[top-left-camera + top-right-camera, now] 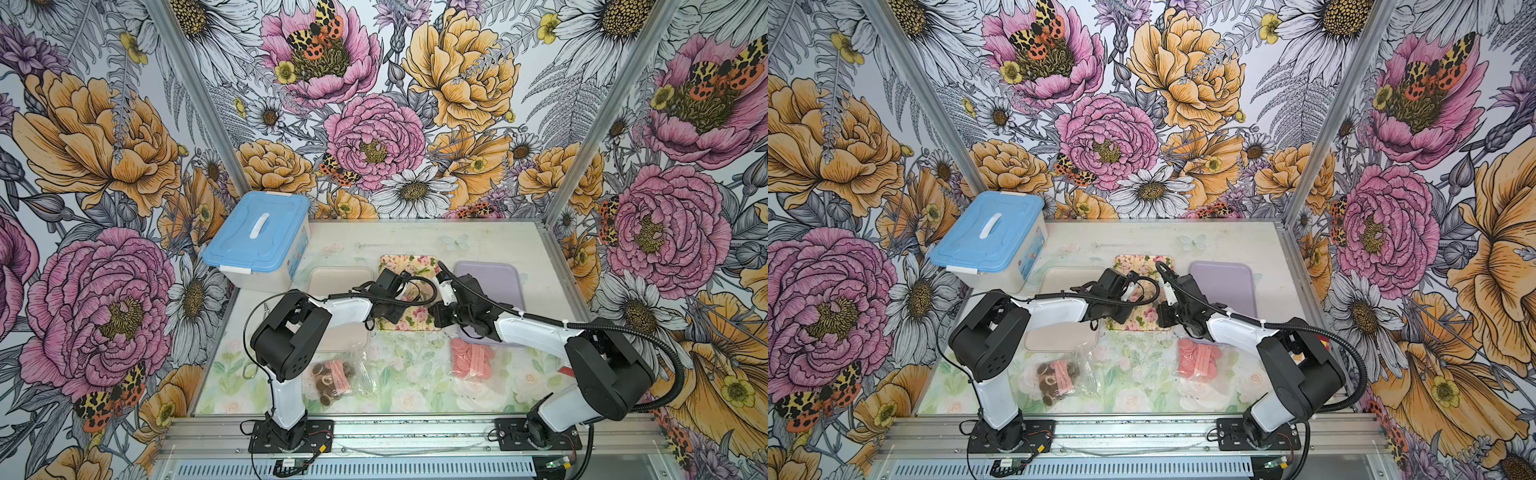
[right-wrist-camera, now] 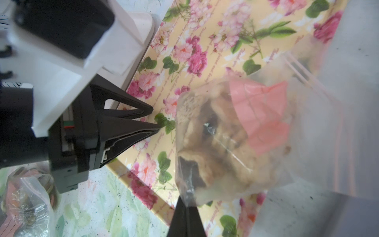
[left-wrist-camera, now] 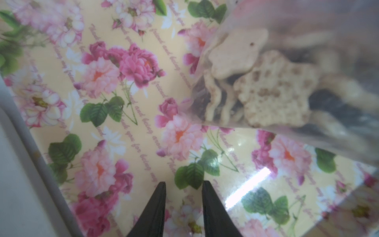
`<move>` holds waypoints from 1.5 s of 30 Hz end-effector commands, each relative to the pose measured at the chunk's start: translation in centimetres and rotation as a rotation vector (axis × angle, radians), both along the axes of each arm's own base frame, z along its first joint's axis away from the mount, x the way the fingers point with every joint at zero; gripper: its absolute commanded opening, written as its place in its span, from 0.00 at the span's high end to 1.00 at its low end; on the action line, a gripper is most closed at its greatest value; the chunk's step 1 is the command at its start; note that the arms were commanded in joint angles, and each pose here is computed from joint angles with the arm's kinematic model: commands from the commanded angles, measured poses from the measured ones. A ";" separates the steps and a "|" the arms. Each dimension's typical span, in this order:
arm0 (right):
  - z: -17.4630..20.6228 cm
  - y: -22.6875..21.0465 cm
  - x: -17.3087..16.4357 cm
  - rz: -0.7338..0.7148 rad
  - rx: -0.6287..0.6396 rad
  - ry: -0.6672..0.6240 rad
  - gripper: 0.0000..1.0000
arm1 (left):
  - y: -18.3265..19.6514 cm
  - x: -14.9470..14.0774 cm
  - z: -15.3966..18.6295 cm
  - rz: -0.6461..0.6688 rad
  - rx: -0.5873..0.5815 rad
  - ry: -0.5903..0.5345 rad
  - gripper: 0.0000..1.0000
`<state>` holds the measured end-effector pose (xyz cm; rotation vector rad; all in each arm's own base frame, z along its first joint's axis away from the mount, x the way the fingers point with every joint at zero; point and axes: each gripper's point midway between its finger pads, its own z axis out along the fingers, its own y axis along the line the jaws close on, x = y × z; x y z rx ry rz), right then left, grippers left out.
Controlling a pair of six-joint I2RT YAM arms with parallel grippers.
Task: Pour cookies out of the ziploc bag
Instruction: 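Pour the cookies out of the ziploc bag onto the tray.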
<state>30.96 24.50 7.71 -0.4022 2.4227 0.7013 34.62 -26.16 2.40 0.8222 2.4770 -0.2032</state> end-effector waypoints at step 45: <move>2.8 0.8 -1.7 0.033 0.091 -0.006 1.00 | -5.6 -2.2 3.7 -0.336 -0.134 -0.138 0.63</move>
